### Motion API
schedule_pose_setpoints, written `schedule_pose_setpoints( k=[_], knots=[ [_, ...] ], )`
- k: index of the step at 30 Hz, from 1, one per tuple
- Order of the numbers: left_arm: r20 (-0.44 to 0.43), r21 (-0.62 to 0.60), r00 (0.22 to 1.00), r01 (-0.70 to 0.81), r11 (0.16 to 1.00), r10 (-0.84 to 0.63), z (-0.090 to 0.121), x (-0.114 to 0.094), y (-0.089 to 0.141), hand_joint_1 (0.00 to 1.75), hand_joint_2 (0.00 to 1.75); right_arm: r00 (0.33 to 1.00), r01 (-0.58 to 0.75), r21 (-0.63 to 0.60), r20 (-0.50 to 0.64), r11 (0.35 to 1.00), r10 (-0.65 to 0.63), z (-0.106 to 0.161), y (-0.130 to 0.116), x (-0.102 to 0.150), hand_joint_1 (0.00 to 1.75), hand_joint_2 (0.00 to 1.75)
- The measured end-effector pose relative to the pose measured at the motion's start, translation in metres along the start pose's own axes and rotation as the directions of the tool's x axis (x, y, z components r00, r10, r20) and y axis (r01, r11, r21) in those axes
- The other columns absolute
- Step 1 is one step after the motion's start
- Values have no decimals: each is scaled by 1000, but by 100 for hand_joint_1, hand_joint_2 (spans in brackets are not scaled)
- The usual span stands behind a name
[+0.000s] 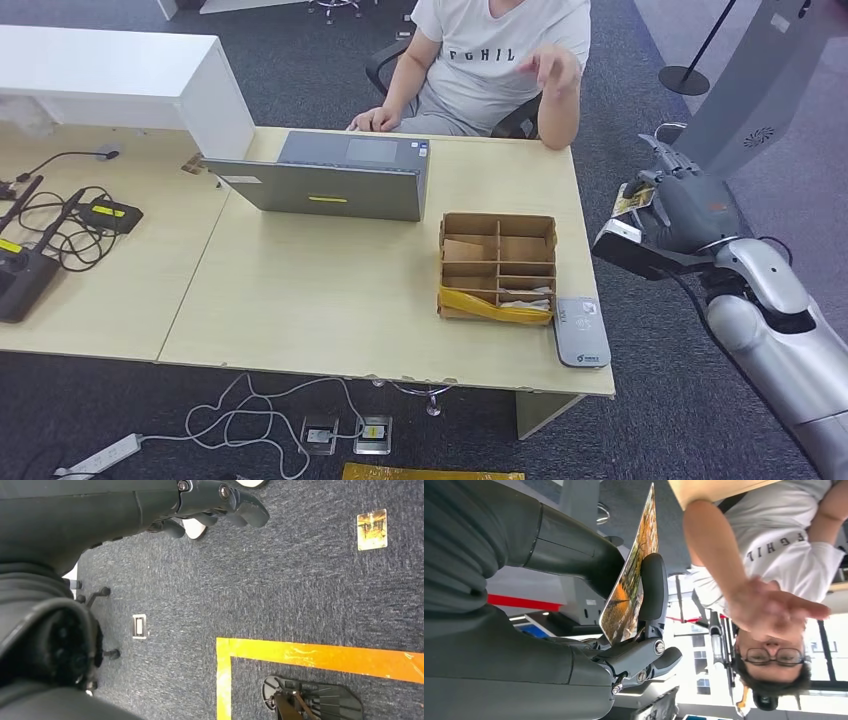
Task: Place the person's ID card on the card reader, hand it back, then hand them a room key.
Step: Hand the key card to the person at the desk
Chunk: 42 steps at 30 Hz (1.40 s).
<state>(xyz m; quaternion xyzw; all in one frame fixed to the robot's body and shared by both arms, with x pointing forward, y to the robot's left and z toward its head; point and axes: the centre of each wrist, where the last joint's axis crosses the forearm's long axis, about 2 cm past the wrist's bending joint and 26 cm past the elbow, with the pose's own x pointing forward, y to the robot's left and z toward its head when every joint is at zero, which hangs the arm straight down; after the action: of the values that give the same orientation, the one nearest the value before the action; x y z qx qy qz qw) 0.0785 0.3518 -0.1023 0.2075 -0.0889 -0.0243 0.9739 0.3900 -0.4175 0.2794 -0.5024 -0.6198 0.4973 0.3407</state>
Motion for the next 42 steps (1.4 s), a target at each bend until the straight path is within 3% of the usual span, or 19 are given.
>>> schedule_pose_setpoints(
  k=[9,23,27,42],
  knots=[
    [5,-3,1000,4,1000,-4,0,1,-1,0,0,998,15,24,59,1000,-17,-8,24,30,175,175],
    [11,-4,1000,24,1000,-24,0,0,-2,0,0,997,45,48,66,998,-49,-12,44,40,175,175],
    [12,-7,1000,29,1000,-28,0,0,0,0,0,997,47,41,64,998,-50,-14,46,38,0,175],
    [10,-12,1000,29,999,-29,-1,0,2,0,0,999,28,65,15,998,-29,-9,59,39,0,175]
  ],
)
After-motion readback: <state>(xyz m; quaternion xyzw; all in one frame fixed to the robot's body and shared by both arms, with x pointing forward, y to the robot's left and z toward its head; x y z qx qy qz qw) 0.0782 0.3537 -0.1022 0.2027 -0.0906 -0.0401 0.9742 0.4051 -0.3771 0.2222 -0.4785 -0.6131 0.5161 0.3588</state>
